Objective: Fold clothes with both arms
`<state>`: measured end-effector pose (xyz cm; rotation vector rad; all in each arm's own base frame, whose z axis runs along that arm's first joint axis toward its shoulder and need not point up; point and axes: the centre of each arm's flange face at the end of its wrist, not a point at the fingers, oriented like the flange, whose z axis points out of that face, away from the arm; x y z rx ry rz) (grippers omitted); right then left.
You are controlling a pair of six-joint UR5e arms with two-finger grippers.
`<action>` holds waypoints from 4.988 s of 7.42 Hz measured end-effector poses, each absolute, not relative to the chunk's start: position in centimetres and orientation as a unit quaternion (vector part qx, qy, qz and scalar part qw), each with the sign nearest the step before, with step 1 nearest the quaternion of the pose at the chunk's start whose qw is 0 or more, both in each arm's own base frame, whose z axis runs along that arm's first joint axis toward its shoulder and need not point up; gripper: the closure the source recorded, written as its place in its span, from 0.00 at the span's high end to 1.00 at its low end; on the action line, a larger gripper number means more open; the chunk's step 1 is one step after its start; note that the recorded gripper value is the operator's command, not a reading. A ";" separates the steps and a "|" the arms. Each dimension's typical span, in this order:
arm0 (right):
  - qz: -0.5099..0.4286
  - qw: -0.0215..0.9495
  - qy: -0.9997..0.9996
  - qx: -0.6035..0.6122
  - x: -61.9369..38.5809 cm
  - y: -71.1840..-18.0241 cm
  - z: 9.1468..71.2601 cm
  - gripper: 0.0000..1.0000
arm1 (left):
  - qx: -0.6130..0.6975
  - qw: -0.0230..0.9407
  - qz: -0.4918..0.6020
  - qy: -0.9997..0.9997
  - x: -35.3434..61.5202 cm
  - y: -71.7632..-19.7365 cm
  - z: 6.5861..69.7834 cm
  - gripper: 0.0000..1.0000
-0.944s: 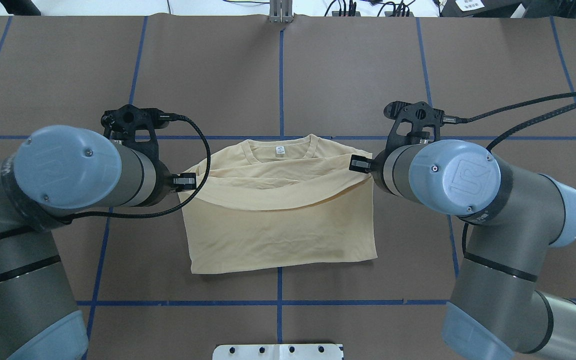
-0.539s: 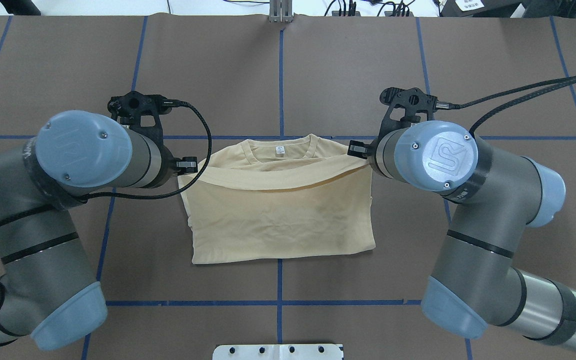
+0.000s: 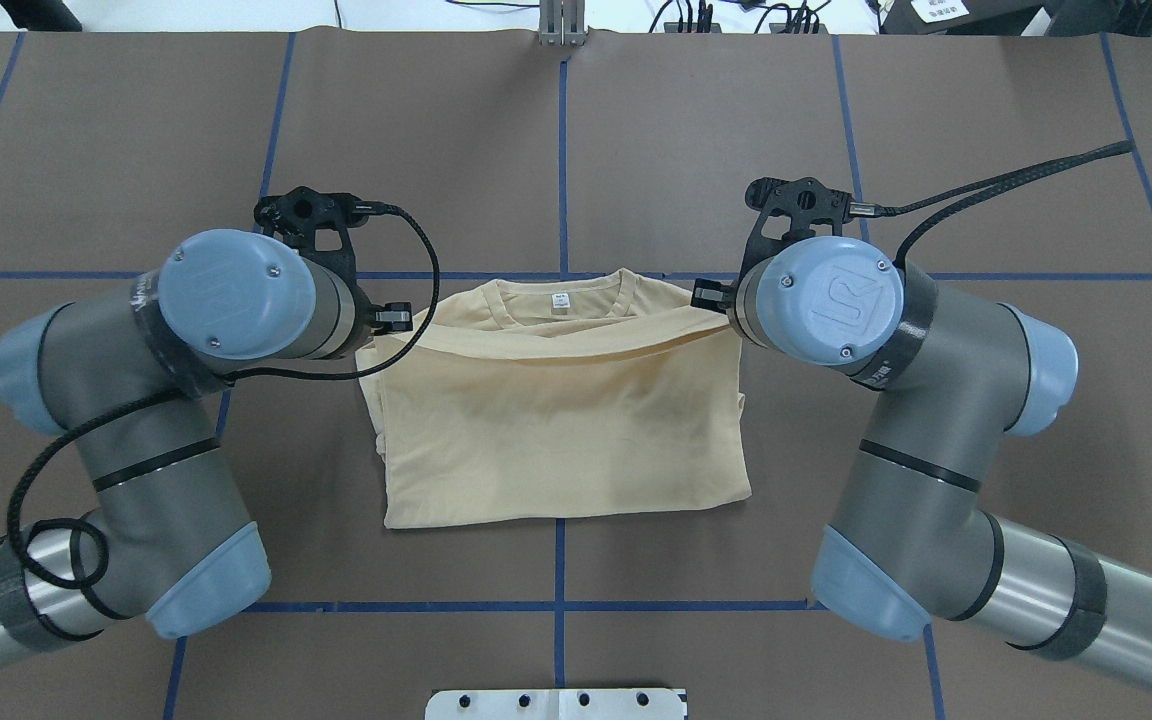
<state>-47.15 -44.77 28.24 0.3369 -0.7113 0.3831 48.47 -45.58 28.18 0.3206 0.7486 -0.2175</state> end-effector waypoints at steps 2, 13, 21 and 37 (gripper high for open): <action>0.187 0.906 -0.343 0.165 -48.8 -46.1 29.9 0.00 | 0.159 0.910 -0.106 0.367 49.4 -46.3 29.5 0.00; 0.147 0.911 -0.349 0.161 -47.6 -50.3 29.6 1.00 | 0.207 0.904 -0.033 0.374 47.5 -47.4 28.9 1.00; 0.127 0.910 -0.357 0.165 -45.0 -49.4 30.0 1.00 | 0.109 0.876 -0.012 0.469 51.7 -31.7 32.5 0.61; 0.127 0.910 -0.358 0.165 -45.2 -49.3 29.8 1.00 | 0.229 0.920 -0.049 0.315 45.1 -58.2 36.5 0.00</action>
